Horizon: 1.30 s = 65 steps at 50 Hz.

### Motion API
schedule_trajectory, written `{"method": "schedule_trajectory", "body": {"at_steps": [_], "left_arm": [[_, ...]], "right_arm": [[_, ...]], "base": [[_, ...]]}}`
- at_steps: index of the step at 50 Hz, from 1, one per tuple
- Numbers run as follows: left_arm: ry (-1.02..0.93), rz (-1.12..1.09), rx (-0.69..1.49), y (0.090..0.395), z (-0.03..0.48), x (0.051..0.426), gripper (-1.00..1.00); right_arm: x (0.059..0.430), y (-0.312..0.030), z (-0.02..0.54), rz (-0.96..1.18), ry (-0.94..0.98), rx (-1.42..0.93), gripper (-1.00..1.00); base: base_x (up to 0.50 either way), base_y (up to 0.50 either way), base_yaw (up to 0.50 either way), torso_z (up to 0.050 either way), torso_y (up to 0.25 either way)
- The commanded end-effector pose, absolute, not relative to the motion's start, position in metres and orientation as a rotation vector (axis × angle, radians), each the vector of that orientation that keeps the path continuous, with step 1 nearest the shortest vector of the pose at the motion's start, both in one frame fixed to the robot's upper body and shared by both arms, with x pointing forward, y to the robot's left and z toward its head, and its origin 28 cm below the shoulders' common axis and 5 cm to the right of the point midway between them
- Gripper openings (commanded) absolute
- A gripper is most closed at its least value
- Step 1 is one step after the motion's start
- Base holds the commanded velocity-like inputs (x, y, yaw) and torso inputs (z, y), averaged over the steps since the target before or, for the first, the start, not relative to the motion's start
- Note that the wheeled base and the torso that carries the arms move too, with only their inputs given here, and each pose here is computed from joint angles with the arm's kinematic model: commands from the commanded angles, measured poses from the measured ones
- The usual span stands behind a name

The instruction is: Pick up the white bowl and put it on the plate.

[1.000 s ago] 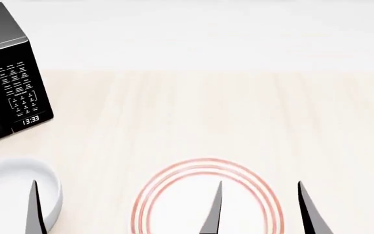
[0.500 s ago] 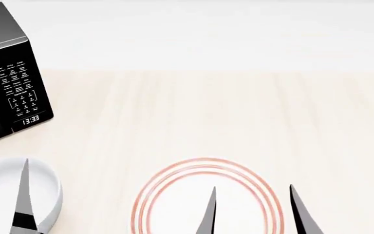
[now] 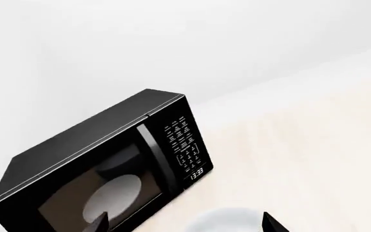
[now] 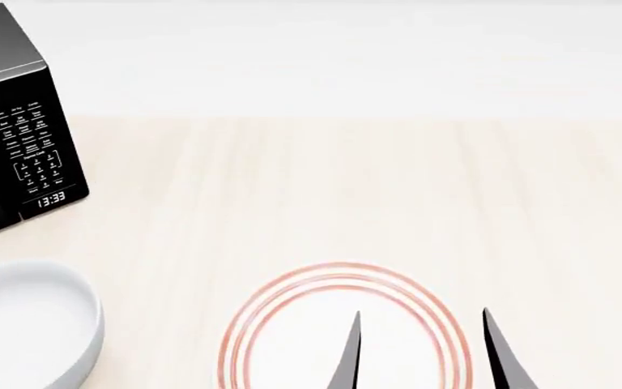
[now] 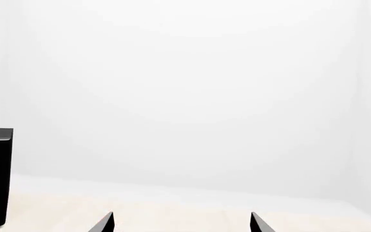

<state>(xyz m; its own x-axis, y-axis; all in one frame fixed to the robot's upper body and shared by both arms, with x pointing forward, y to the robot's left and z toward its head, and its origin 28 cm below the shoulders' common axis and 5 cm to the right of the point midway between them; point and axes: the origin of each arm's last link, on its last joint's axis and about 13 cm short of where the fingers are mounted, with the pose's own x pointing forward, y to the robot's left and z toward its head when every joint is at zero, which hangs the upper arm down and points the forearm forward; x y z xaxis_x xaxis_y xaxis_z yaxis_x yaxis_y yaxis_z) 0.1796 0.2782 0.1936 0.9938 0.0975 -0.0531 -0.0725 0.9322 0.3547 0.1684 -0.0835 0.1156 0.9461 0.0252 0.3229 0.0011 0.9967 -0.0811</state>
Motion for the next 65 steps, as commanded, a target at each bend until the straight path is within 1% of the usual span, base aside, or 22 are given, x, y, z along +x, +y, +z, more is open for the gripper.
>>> {"method": "schedule_trajectory", "body": {"at_steps": [1, 11, 22, 38, 65], "left_arm": [[0.225, 0.090, 0.147, 0.297, 0.185, 0.187, 1.00], [0.325, 0.127, 0.021, 0.314, 0.168, 0.205, 1.00], [0.361, 0.142, -0.064, 0.320, 0.150, 0.220, 1.00], [0.426, 0.231, -0.039, 0.332, 0.122, 0.233, 1.00], [0.463, 0.251, -0.041, 0.332, 0.096, 0.250, 1.00]], "right_arm": [[0.169, -0.086, 0.115, -0.004, -0.343, -0.090, 1.00], [0.170, -0.085, 0.113, -0.001, -0.339, -0.088, 1.00], [0.172, -0.085, 0.110, -0.001, -0.331, -0.088, 1.00], [0.172, -0.086, 0.110, -0.004, -0.331, -0.088, 1.00], [0.172, -0.085, 0.108, 0.004, -0.326, -0.080, 1.00]], "base": [[0.00, 0.00, 0.00, 0.000, 0.000], [0.00, 0.00, 0.00, 0.000, 0.000], [0.00, 0.00, 0.00, 0.000, 0.000], [0.00, 0.00, 0.00, 0.000, 0.000], [0.00, 0.00, 0.00, 0.000, 0.000]]}}
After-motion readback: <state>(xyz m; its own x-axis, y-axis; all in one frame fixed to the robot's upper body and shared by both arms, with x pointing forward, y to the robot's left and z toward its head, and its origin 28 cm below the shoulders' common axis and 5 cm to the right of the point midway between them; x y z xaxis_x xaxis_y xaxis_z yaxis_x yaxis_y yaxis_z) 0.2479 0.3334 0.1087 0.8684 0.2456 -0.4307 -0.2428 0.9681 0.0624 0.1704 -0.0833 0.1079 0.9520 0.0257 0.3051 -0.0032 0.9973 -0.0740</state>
